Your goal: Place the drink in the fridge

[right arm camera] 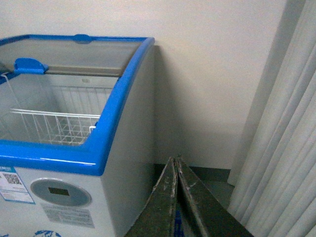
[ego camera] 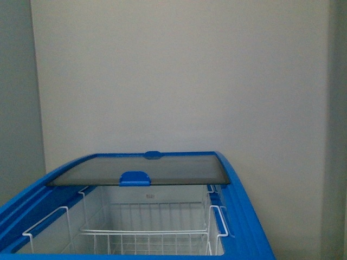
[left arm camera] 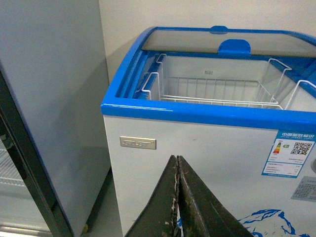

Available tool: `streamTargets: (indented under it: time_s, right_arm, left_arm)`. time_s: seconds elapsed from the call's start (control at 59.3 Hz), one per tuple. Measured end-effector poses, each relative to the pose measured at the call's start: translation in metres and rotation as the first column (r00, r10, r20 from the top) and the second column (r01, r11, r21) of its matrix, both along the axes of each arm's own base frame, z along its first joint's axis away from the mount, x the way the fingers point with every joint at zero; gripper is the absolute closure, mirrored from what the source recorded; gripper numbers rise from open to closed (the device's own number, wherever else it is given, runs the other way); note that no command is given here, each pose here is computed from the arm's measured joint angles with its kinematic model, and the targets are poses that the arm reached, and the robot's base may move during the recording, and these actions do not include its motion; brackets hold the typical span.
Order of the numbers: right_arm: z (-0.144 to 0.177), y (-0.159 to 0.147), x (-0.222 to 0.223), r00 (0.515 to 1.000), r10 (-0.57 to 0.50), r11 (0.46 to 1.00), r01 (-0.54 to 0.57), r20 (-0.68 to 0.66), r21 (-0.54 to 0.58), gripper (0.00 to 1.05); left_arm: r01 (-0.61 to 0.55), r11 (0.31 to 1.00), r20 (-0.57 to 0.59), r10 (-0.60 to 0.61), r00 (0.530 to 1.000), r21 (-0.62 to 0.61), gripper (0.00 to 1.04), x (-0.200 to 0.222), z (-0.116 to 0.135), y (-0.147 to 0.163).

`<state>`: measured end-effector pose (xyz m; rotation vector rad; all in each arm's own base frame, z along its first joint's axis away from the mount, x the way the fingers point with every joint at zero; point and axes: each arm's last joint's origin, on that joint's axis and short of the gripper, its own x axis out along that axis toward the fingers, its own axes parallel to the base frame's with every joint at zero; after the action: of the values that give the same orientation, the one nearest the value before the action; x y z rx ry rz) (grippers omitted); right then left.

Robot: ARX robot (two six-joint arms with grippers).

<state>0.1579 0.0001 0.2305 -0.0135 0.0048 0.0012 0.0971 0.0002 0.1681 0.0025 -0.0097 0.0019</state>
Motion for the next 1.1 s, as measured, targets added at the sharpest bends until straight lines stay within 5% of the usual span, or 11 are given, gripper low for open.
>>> streamTargets:
  time_s: [1.096]
  right_arm:
    - [-0.059,0.000,-0.046,1.000,0.000,1.000,0.000,0.022,0.003,1.02]
  left_arm:
    - [0.000,1.000,0.000,0.000,1.000,0.000,1.02,0.000,0.000,0.000]
